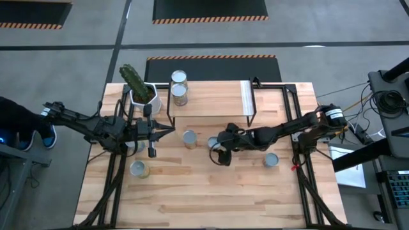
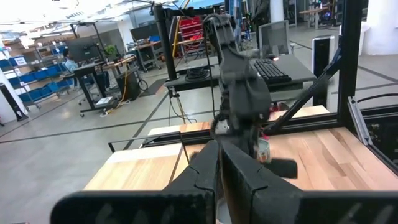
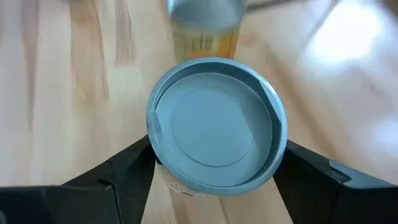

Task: Pick and place cans onto a shelf
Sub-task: Put the small canned oranges on the shelf

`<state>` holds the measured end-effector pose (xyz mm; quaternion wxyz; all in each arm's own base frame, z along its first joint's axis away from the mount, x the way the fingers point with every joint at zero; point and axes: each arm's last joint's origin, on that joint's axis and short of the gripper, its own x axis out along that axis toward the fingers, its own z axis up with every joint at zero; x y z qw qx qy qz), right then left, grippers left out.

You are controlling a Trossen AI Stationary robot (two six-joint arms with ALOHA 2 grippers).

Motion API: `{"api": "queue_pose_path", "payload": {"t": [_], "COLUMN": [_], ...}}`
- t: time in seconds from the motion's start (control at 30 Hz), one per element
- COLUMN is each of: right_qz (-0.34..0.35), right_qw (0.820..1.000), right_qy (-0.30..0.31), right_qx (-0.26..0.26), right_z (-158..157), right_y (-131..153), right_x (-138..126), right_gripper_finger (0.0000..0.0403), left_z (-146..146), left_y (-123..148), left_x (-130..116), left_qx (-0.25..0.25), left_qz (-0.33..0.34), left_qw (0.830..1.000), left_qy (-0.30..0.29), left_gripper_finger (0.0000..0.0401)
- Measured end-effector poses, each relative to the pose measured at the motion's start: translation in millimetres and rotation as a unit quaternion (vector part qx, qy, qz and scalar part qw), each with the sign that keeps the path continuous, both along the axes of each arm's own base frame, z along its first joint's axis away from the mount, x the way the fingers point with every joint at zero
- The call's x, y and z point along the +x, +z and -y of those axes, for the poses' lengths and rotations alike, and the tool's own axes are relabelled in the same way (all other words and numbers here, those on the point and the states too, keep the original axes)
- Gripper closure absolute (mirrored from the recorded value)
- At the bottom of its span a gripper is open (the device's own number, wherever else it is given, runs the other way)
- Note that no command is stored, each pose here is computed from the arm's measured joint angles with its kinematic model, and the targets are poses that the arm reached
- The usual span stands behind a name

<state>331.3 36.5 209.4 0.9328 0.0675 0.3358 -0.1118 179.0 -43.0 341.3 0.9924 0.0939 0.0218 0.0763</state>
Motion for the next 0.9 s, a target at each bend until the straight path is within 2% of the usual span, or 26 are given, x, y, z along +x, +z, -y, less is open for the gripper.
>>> {"api": "queue_pose_path", "payload": {"t": [0.17,0.27,0.4,0.5,0.7,0.9], "right_qz": [0.026,0.024,0.024,0.036,0.030,0.004], "right_qw": [0.999,0.997,0.994,0.991,0.986,0.985], "right_qy": [-0.003,-0.018,-0.043,-0.070,-0.135,-0.147], "right_qx": [-0.029,-0.064,-0.102,-0.106,-0.093,-0.095], "right_z": [6,16,35,55,95,109], "right_y": [37,55,75,86,85,73], "right_x": [13,21,28,30,28,30], "right_gripper_finger": [0.0126,0.0126,0.0127,0.0125,0.0124,0.0121], "left_z": [0,0,0,0,0,0], "left_y": [0,0,0,0,0,0], "left_x": [0,0,0,0,0,0], "left_qx": [-0.001,0.000,0.003,0.003,0.002,0.002], "left_qz": [0.000,0.000,0.000,0.000,0.000,0.001], "left_qw": [1.000,1.000,1.000,1.000,1.000,1.000], "left_qy": [0.000,0.000,0.000,0.000,0.000,0.000], "left_gripper_finger": [0.0401,0.0401,0.0401,0.0401,0.0401,0.0401]}}
